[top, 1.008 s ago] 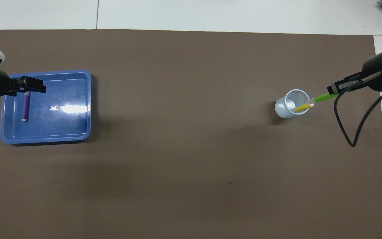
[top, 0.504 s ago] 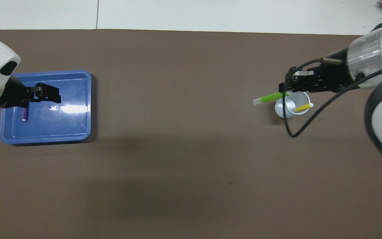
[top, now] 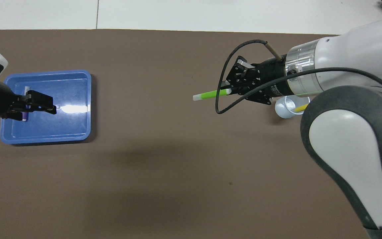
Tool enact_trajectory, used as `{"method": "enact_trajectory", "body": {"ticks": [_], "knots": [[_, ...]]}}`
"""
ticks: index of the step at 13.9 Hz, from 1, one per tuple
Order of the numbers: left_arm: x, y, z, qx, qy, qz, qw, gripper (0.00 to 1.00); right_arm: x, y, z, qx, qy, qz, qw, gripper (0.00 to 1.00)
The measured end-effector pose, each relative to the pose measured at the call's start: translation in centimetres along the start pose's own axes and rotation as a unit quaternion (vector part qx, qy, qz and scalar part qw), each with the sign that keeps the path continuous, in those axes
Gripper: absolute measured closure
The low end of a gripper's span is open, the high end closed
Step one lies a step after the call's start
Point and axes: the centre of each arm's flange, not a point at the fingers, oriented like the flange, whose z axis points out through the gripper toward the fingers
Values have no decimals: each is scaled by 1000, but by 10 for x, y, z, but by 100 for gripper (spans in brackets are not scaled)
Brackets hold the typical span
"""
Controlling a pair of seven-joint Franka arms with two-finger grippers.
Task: Right arm passes pens to left for tray arrangement
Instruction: 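Carry the green pen toward the left gripper while the left gripper opens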
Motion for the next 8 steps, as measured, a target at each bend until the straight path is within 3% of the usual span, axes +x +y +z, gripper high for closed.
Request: {"method": "enact_trajectory", "body": {"ticks": [2,4,6,8], "knots": [[0,-5,1,-45,-16,-56,997,7,-10,-8,12,17,-2,33,999,82],[-1,-2,3,-72,-33,-137,987,5,-19,-14,24,25,-3,54,998,82],[-5,13,3,-106,-61,-240,963,4,-25,-18,30,29,-4,70,997,82],[-9,32,3,-136,-96,-335,927,2,-31,-22,36,29,-7,78,996,82]]}}
